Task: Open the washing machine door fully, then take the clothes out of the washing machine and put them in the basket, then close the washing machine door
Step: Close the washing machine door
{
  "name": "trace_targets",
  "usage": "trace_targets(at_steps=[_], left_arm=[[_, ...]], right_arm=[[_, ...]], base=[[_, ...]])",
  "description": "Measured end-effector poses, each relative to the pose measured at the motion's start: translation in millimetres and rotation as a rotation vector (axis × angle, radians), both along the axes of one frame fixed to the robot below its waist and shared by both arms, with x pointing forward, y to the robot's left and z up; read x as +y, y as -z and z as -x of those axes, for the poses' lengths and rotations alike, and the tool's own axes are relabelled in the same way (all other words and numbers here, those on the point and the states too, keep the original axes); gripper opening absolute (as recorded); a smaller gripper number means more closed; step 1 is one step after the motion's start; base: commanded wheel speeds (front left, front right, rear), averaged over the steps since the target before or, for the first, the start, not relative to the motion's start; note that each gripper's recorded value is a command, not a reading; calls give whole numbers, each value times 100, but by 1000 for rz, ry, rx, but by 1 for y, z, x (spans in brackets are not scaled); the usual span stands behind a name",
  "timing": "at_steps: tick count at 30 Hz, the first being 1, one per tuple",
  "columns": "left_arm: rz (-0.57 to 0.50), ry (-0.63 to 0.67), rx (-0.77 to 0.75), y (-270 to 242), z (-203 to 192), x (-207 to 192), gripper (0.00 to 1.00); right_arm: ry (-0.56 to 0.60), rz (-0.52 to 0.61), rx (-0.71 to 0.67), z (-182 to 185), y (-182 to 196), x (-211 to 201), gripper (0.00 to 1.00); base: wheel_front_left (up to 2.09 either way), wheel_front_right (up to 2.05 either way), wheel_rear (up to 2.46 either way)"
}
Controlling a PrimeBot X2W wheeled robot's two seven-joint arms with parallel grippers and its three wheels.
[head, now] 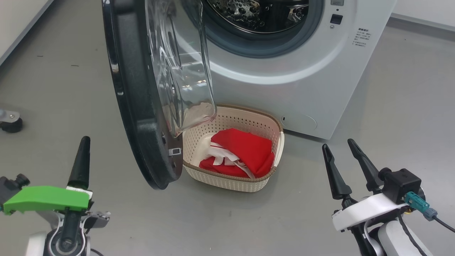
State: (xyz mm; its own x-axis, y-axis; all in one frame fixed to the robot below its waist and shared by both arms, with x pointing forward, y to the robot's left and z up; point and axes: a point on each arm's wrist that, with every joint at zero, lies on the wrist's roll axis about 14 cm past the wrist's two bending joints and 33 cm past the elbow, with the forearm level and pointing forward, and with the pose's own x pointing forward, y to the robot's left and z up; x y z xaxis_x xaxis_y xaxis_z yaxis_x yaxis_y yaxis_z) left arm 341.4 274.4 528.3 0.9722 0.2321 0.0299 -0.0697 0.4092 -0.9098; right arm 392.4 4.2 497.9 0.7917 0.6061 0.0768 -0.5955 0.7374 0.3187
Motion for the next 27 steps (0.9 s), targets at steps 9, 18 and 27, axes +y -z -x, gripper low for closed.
trace_targets(at_steps=[9, 18, 27], left_arm=[[377, 270, 8, 3, -18, -54, 0], [533, 346, 4, -5, -22, -69, 0], [573, 421, 5, -12, -33, -89, 0]], right_arm=[[20, 3, 6, -1, 2, -7, 100], [23, 6, 12, 0, 5, -9, 100], [48, 13, 9, -3, 5, -19, 100]], base=[[0, 0, 0], [0, 0, 0], [0, 0, 0]])
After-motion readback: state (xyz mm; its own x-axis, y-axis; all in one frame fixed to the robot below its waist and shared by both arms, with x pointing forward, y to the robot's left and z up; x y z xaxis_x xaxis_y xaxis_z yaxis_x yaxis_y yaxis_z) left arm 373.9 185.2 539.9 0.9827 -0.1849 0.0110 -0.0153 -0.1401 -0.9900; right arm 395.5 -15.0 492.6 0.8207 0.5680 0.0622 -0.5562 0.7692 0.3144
